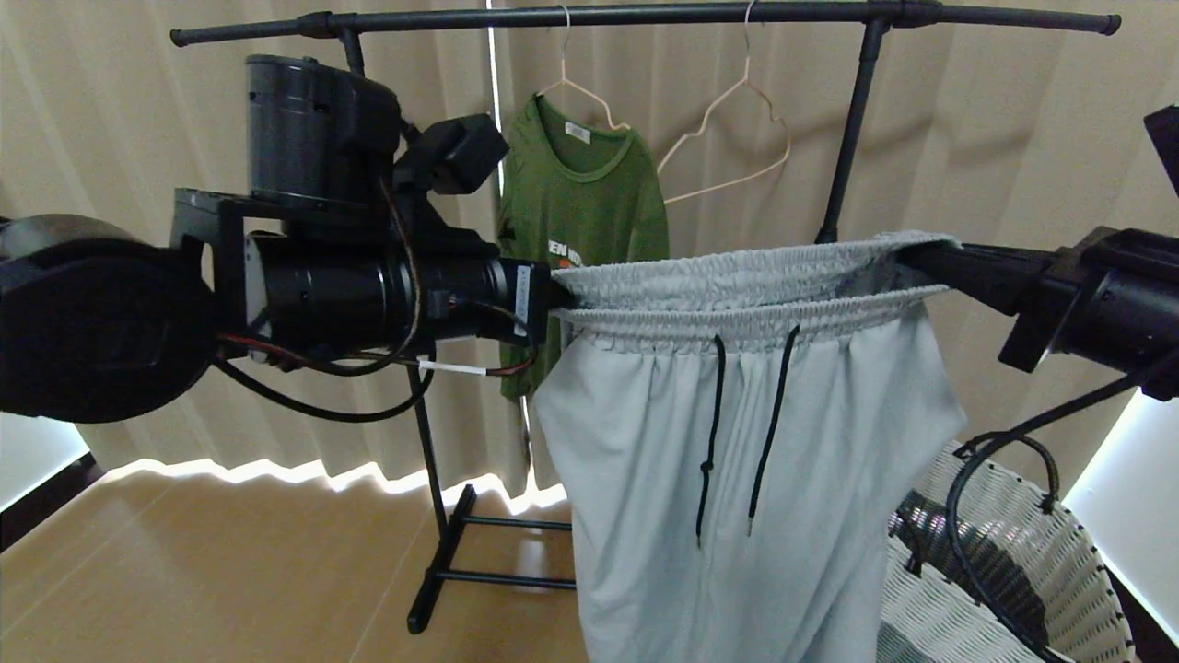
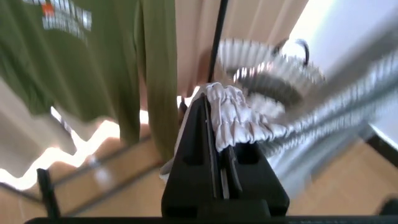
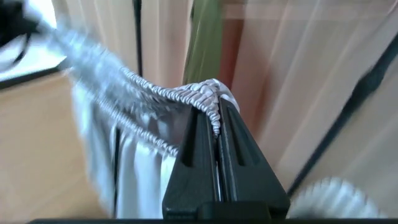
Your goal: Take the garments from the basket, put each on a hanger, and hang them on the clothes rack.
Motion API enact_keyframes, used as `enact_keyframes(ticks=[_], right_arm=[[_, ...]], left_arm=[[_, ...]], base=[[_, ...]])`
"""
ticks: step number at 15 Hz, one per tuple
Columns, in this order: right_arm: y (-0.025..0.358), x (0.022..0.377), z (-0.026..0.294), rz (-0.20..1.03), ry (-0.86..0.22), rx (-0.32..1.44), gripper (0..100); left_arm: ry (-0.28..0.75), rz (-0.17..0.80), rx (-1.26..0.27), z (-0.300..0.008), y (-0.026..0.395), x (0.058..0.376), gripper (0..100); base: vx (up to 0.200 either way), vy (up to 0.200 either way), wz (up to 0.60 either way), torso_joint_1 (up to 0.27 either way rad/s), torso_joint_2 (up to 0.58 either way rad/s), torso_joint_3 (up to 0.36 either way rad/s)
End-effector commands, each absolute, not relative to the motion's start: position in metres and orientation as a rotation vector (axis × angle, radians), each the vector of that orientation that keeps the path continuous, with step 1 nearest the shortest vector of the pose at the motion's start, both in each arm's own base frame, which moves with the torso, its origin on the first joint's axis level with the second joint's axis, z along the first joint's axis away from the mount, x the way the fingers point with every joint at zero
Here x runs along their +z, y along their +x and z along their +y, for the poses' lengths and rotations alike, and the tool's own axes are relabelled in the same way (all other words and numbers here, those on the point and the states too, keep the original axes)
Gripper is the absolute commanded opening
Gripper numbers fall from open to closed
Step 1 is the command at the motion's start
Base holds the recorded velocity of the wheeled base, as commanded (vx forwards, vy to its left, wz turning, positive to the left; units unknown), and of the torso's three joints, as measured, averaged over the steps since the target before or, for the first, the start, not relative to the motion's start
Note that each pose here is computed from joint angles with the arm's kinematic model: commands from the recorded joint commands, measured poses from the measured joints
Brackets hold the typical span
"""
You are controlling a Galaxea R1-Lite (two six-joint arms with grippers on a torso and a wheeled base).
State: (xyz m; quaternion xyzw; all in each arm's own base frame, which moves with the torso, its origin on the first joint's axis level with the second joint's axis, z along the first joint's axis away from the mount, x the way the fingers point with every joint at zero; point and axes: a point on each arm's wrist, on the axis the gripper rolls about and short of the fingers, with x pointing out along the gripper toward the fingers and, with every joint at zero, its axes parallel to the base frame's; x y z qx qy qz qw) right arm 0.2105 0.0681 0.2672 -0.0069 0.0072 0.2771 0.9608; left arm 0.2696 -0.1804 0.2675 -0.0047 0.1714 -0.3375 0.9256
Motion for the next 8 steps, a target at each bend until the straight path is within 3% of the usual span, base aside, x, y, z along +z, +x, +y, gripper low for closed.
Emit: enact_keyframes(ticks=[1,4,8], right_arm=[[0.244,0.26,0.078,0.001,-0.013,0.56,0],[0.27,0.276,0.089,-0.054,0.008,0.574,0],[0.277,0.281,0.107,-0.081,0.048,0.629,0]], left_arm=[[-0.01,0.341,-0.709,-0.16,0.235,0.277,0],[-0.006,0.342,-0.797,-0.153,0.199,0.275,0],[0.004,0.318,-0.903,-0.16,0.166,0.279,0]], base=[[0.0,0.0,0.0,0.0,0.0,0.0],[0.0,0.0,0.0,0.0,0.0,0.0],[0.0,0.0,0.0,0.0,0.0,0.0]])
